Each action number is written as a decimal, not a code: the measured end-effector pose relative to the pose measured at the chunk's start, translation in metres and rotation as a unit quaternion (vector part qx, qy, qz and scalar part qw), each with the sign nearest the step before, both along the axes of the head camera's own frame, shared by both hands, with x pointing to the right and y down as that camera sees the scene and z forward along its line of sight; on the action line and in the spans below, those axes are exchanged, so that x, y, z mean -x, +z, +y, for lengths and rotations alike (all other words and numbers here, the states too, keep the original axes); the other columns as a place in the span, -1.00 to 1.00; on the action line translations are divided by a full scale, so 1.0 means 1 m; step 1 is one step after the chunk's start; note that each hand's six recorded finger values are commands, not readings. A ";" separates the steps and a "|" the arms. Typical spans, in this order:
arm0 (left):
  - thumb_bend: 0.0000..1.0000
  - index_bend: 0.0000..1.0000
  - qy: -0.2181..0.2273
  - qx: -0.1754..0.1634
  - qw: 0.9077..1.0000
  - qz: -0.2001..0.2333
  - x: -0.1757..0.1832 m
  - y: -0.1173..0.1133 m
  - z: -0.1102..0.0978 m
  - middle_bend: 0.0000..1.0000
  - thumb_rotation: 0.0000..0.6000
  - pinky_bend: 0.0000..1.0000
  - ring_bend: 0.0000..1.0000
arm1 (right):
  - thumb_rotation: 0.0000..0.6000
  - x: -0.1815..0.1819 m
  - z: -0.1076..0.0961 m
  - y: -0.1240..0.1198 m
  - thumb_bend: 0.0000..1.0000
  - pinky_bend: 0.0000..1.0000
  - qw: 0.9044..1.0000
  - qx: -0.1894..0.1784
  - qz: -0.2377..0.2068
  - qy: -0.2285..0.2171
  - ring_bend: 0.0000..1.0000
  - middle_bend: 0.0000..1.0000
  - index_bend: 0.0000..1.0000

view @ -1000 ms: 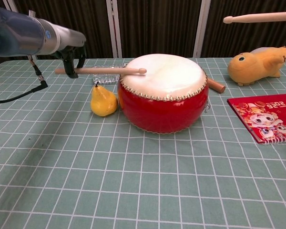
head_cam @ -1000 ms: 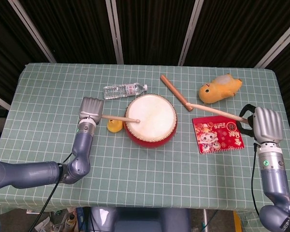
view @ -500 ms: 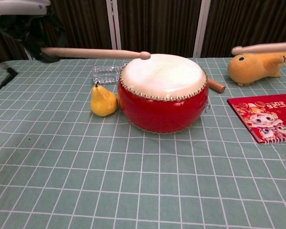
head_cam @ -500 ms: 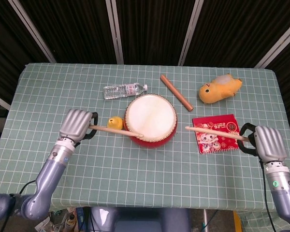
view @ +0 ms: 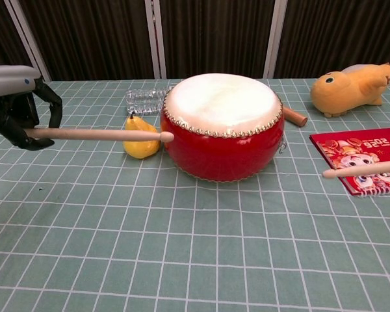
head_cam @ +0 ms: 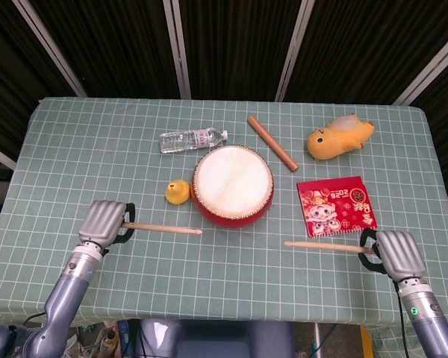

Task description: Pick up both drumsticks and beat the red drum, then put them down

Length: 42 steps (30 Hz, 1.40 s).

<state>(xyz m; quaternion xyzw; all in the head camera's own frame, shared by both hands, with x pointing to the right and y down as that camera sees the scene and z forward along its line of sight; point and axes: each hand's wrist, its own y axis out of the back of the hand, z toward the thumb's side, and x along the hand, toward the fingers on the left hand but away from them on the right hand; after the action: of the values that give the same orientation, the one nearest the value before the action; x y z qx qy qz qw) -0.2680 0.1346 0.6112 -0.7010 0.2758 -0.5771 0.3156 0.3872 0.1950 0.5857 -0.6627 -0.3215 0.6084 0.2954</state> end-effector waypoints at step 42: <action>-0.80 -0.44 0.034 0.055 0.997 -0.031 -0.034 0.074 0.031 0.68 1.00 0.83 0.67 | 1.00 -0.019 0.015 0.052 -0.16 0.63 0.989 0.071 0.126 -0.037 0.78 0.67 -0.55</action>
<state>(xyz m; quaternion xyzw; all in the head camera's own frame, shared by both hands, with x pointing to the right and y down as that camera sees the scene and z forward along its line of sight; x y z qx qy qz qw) -0.2338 0.1656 0.6848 -0.7080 0.2092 -0.6019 0.3044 0.4059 0.2099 0.6377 -0.6111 -0.2132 0.6971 0.3084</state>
